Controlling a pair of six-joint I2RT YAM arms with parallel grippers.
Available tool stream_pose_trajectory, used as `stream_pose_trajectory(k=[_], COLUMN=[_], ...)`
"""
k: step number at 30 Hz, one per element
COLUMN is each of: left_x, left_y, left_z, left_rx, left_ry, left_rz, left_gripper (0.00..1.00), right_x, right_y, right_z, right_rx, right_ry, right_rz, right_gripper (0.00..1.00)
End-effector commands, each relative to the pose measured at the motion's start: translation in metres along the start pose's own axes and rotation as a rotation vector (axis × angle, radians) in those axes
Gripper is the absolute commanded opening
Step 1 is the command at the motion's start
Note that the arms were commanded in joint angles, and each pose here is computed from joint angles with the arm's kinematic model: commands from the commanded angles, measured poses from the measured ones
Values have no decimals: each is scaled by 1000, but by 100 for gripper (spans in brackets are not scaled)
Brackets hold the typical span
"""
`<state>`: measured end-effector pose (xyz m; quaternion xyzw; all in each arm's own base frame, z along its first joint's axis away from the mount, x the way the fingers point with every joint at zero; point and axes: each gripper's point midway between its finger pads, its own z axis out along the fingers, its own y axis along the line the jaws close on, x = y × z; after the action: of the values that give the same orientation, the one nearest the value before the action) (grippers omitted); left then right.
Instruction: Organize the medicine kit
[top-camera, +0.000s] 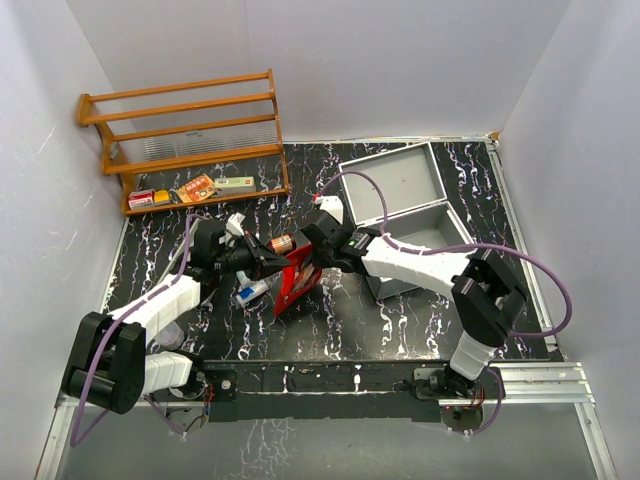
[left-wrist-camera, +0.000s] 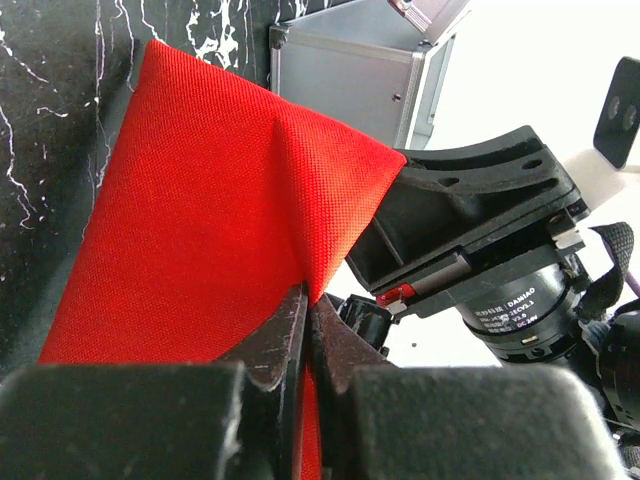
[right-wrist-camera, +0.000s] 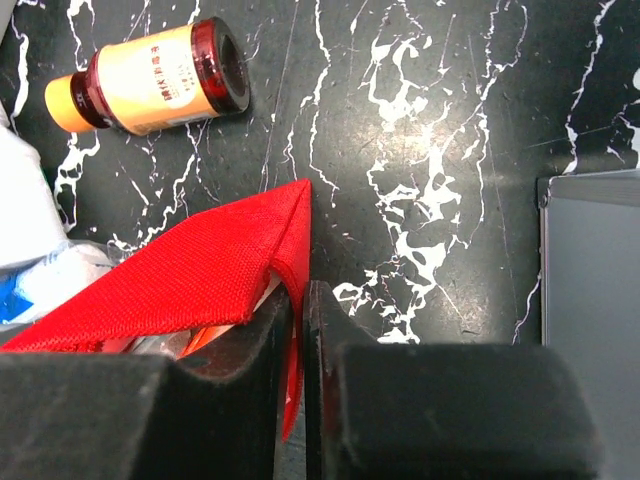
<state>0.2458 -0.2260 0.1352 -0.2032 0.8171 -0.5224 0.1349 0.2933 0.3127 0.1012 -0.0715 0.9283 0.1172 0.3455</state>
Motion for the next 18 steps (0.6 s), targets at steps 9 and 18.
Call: stream_pose_trajectory(k=[9, 18], left_x=[10, -2], left_y=[-24, -20], left_z=[-8, -52], left_rx=[44, -48], left_ry=[103, -140], left_rz=[196, 621], left_gripper=[45, 57], right_x=[-20, -17], right_y=[-37, -59], right_z=[-27, -26], right_rx=[189, 262], right_ry=[-94, -73], right_rz=[216, 292], right_gripper=[0, 0])
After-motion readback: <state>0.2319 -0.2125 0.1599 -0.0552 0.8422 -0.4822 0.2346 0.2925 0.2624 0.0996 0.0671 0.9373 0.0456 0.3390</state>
